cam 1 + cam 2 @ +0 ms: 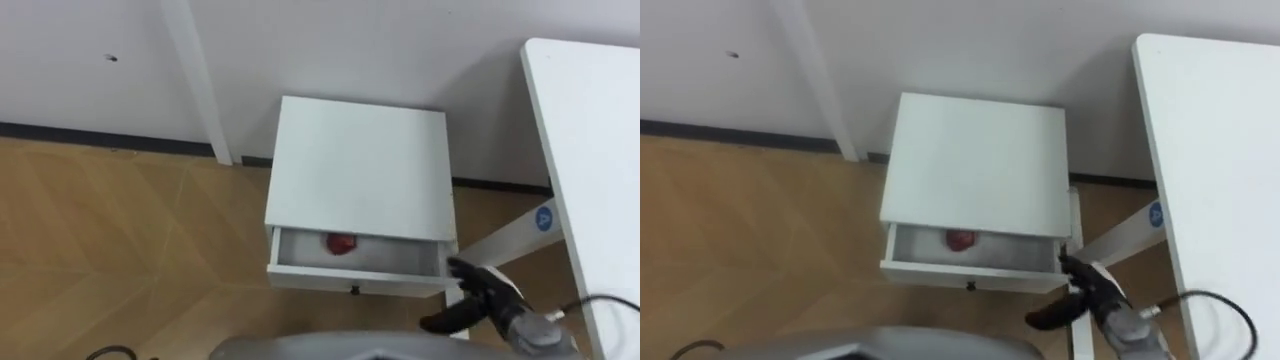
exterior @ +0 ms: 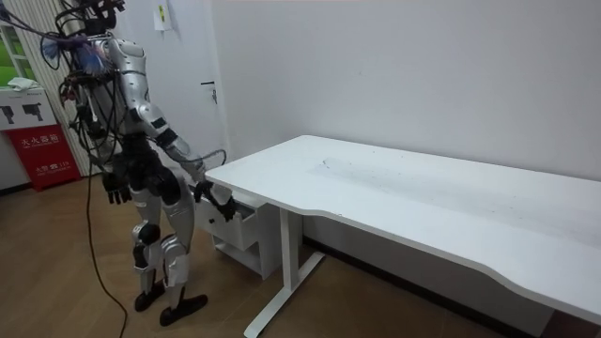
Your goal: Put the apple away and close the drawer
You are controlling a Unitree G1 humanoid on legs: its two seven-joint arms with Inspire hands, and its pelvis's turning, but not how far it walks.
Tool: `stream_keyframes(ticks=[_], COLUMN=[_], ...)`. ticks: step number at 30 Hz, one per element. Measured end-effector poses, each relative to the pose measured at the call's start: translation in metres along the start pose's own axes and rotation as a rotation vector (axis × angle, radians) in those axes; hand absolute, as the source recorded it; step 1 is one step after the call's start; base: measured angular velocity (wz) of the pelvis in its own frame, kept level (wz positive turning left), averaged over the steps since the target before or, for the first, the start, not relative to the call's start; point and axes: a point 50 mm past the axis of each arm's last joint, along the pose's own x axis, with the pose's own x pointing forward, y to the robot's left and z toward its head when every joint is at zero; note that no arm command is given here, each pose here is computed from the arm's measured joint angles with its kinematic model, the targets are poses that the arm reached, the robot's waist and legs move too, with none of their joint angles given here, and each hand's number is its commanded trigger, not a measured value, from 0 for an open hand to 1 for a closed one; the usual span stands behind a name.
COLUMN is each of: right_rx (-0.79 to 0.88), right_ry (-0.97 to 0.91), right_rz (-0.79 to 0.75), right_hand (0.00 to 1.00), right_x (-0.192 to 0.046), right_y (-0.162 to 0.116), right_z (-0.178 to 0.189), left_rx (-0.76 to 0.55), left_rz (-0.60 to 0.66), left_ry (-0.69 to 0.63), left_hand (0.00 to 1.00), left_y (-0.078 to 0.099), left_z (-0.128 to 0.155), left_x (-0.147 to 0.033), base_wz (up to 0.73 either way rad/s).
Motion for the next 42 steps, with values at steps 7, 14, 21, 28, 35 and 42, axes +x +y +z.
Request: stream_keyframes(ticks=[7, 14, 21, 28, 35, 42], right_rx=[0.115, 0.241, 0.294, 0.305, 0.311, 0.318], right_ry=[0.282, 0.393, 0.359, 0.315, 0.357, 0.26], right_rz=[-0.054, -0.022, -0.103, -0.128, -0.134, -0.156], right_hand=[0.0, 0.0, 0.0, 0.0, 0.0, 0.0], right_x=[-0.012, -0.025, -0.018, -0.015, -0.02, -0.005], right_y=[0.007, 0.023, 0.014, 0.009, 0.009, 0.002], right_z=[-0.06, -0.091, -0.079, -0.069, -0.08, -0.045], left_rx=[-0.007, -0.019, -0.051, -0.081, -0.084, -0.116], left_rz=[-0.002, 0.055, 0.035, 0.074, 0.1, 0.159], left_ry=[-0.023, 0.019, 0.053, 0.136, 0.104, -0.012], left_hand=[0.0, 0.0, 0.0, 0.0, 0.0, 0.0], left_y=[0.003, 0.021, 0.013, 0.013, 0.015, 0.024], left_z=[0.021, 0.015, 0.022, -0.013, -0.008, 0.021], left_x=[0.003, 0.003, 0.004, 0.0, 0.0, 0.002], base_wz=[0.08, -0.27, 0.07, -0.1, 0.06, -0.1])
